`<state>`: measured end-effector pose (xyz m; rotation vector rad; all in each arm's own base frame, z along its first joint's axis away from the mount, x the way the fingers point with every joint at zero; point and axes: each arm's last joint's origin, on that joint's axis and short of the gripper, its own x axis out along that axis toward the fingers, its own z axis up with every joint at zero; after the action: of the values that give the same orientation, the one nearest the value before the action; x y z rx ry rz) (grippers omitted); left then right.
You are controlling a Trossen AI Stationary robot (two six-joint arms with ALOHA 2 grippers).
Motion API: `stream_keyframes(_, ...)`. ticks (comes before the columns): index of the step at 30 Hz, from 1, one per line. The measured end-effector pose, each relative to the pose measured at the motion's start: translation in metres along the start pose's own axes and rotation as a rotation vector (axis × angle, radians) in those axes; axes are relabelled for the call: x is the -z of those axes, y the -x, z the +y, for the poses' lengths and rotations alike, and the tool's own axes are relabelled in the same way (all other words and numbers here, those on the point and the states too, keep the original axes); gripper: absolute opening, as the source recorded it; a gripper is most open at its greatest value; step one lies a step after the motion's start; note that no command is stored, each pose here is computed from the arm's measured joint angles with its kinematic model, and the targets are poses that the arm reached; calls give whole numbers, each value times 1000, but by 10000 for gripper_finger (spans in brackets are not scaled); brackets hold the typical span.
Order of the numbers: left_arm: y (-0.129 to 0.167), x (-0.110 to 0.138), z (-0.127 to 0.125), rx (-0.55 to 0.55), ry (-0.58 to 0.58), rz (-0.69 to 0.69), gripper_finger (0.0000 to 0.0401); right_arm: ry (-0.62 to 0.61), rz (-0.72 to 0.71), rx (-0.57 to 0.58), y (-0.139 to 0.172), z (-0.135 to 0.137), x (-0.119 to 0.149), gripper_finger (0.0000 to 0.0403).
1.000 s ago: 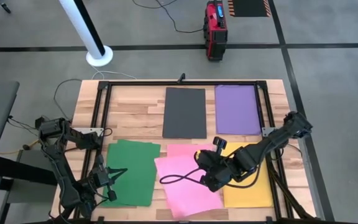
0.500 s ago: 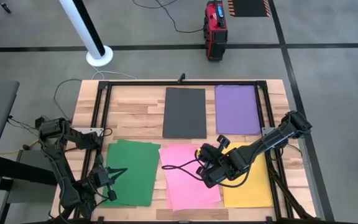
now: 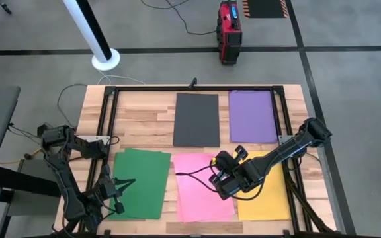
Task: Organize paper
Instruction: Stack the top pink paper on the other pink paper
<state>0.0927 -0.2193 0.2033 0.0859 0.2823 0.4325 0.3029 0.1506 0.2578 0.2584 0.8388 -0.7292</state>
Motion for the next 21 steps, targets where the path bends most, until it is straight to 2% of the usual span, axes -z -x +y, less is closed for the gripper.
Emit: stream_keyframes(21,0,1,0,-12,-6,29,0,-105,-33,24,-3,-2,2,0)
